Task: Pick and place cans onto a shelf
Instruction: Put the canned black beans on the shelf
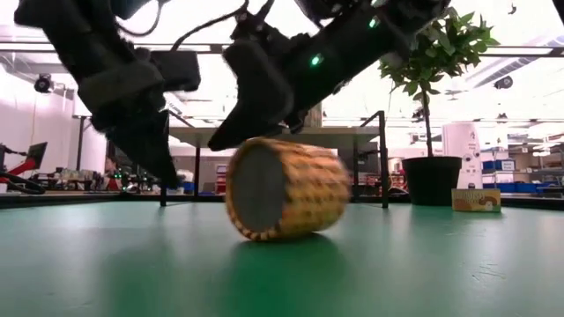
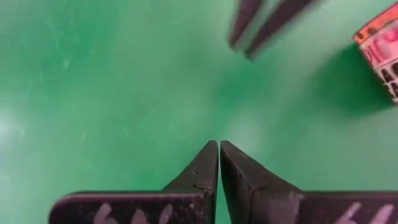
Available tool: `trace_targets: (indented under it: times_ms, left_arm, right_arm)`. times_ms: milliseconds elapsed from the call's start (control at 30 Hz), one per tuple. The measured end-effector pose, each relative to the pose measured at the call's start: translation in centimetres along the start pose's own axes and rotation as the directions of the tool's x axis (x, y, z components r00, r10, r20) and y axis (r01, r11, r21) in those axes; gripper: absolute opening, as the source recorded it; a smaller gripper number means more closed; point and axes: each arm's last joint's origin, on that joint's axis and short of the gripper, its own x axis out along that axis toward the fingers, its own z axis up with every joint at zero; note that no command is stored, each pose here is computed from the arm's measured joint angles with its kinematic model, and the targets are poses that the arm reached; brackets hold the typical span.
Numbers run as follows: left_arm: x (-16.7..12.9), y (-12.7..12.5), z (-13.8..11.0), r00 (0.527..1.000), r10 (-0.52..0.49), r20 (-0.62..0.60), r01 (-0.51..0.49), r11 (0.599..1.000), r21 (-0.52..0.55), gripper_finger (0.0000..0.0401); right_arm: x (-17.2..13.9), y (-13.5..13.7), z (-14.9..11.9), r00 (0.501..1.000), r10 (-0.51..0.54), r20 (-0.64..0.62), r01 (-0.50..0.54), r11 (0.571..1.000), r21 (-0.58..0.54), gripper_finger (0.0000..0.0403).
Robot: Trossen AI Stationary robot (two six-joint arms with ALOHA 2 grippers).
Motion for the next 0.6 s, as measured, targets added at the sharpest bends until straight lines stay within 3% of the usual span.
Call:
trace_targets:
  times_ms: [300, 400, 500, 600]
  left_arm:
    - [-3.0, -3.4, 2.7, 0.99, -0.112, 0.082, 0.091, 0.971, 0.223, 0.0]
    - [-4.4, -4.6, 4.0, 0.978, -0.164, 0.126, 0.13, 0.962, 0.241, 0.0]
    - [-5.6, -5.6, 4.9, 0.967, -0.2, 0.16, 0.156, 0.955, 0.254, 0.0]
    - [-6.2, -6.4, 5.7, 0.958, -0.221, 0.185, 0.171, 0.953, 0.25, 0.0]
  right_arm:
    - [-6.2, 0.9, 1.4, 0.99, 0.042, -0.134, -0.054, 0.995, -0.085, 0.0009]
    - [-9.4, 2.4, 0.6, 0.964, 0.166, -0.208, -0.197, 0.971, -0.137, 0.0009]
    - [-12.1, 4.1, -1.1, 0.901, 0.356, -0.248, -0.397, 0.907, -0.142, 0.0009]
    - [-14.2, 5.5, -2.6, 0.845, 0.493, -0.207, -0.521, 0.847, -0.111, 0.0009]
